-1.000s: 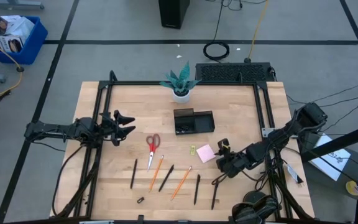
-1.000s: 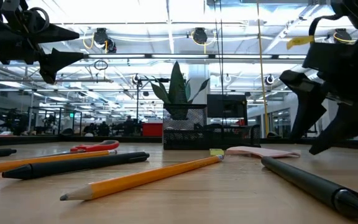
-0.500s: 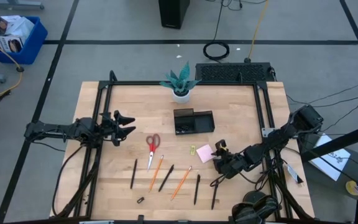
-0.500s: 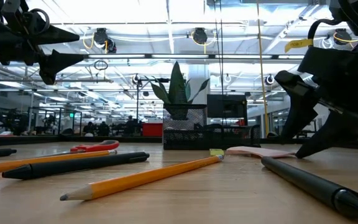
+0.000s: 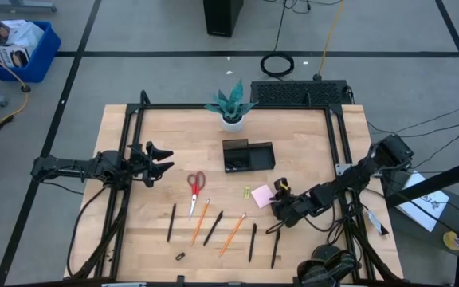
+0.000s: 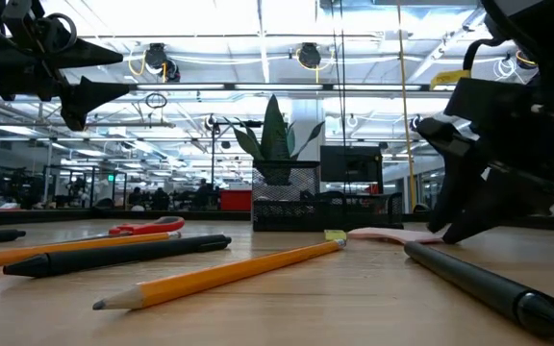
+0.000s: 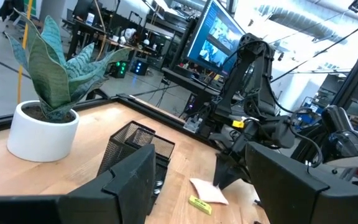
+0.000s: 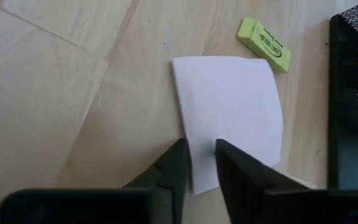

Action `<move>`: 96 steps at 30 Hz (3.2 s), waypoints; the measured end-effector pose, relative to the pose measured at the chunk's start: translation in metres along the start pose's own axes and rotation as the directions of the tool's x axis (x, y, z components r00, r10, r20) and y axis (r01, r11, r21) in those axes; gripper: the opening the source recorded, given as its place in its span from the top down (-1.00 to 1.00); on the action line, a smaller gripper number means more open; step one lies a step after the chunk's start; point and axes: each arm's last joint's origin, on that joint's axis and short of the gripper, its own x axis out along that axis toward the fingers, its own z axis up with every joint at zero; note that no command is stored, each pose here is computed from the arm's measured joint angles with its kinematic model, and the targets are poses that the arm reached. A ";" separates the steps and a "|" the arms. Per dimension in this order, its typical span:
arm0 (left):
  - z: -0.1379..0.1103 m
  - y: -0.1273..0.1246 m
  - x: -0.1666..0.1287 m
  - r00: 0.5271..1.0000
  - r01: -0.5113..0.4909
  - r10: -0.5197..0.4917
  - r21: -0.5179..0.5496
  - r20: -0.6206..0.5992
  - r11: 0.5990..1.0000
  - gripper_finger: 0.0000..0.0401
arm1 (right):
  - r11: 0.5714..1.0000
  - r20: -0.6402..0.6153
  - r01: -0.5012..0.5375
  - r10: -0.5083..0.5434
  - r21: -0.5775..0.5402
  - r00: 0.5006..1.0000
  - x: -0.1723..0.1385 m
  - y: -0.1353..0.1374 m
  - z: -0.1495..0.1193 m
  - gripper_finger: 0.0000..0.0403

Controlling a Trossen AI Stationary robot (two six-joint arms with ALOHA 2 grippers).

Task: Pick and place office supplies into organizer
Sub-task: Put the pink sticky notes into the black desk organizer

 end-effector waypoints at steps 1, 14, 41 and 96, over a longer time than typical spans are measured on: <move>0.000 0.000 0.000 1.000 0.000 0.000 0.000 0.000 1.000 -0.27 | 1.000 0.000 -0.004 0.004 0.009 1.000 0.001 0.001 0.000 0.73; 0.000 0.000 0.000 1.000 -0.007 0.007 -0.003 0.003 1.000 -0.27 | 0.995 0.100 0.067 -0.074 0.075 0.992 0.003 0.003 0.010 0.99; -0.002 0.002 0.000 0.998 -0.059 0.059 -0.005 -0.009 0.998 -0.27 | 0.931 0.225 0.356 -0.365 0.083 0.903 -0.016 0.018 0.024 1.00; -0.002 0.002 0.000 0.998 -0.059 0.059 -0.041 -0.007 0.997 -0.27 | 0.823 -0.092 0.547 -0.539 0.152 0.837 0.006 -0.082 0.001 1.00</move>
